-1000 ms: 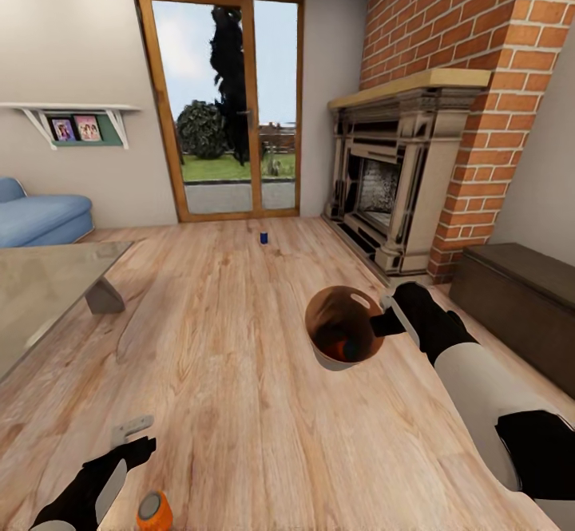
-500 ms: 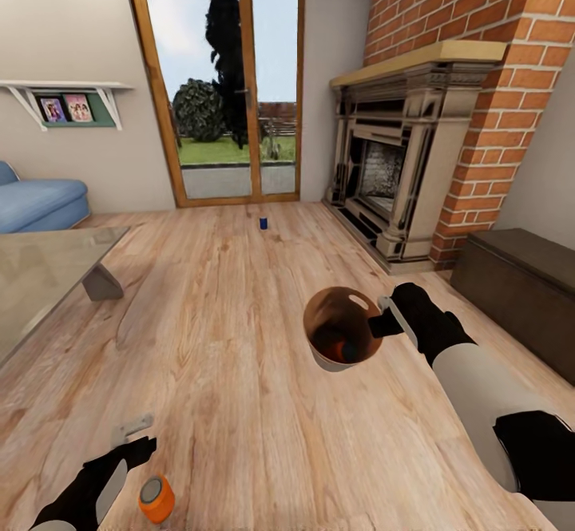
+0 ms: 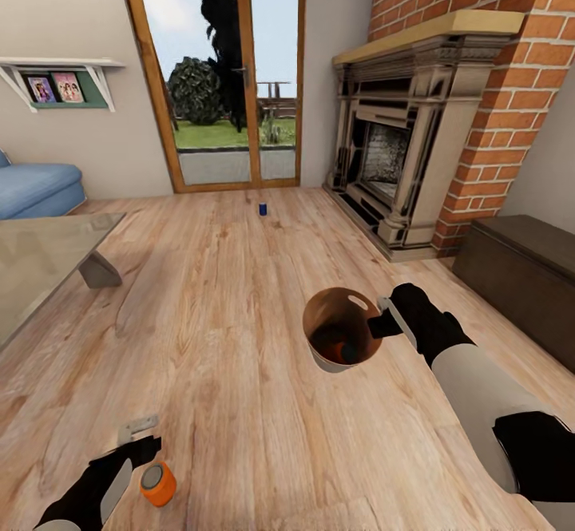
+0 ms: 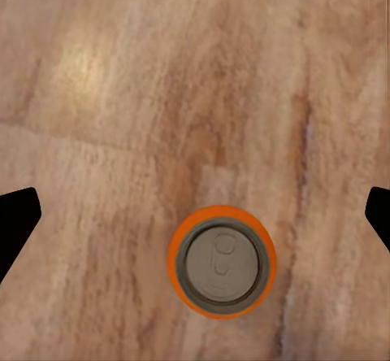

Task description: Put the three can of soda from the living room inside the tash can in the kitchen.

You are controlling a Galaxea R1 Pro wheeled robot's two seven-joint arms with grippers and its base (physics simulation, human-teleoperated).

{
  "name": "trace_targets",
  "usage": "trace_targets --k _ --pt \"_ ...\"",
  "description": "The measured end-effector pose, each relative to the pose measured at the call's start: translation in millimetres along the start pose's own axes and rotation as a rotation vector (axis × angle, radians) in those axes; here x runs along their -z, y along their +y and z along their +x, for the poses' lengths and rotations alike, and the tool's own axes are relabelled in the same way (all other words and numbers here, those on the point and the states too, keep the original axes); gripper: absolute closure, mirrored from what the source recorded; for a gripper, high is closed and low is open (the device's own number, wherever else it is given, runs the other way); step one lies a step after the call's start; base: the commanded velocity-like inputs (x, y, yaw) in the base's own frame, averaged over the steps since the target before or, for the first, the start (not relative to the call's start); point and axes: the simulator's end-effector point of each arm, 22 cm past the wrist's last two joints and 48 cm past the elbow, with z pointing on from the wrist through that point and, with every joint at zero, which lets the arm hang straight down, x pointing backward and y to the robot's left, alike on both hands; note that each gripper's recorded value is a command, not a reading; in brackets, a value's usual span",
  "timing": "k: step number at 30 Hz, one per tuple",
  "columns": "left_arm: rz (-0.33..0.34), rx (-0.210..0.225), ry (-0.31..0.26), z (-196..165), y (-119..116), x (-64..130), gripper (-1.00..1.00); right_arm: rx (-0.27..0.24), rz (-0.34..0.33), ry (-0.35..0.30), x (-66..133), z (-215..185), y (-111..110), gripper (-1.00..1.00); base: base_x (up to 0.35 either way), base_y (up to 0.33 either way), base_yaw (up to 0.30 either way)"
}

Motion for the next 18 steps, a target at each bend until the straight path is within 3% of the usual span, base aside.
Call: trace_targets --k 18 --pt "0.05 -0.038 0.001 1.8 -17.1 0.7 -1.0 0.001 -0.003 0.002 -0.5 0.6 1.9 1.0 0.0 0.0 0.0"
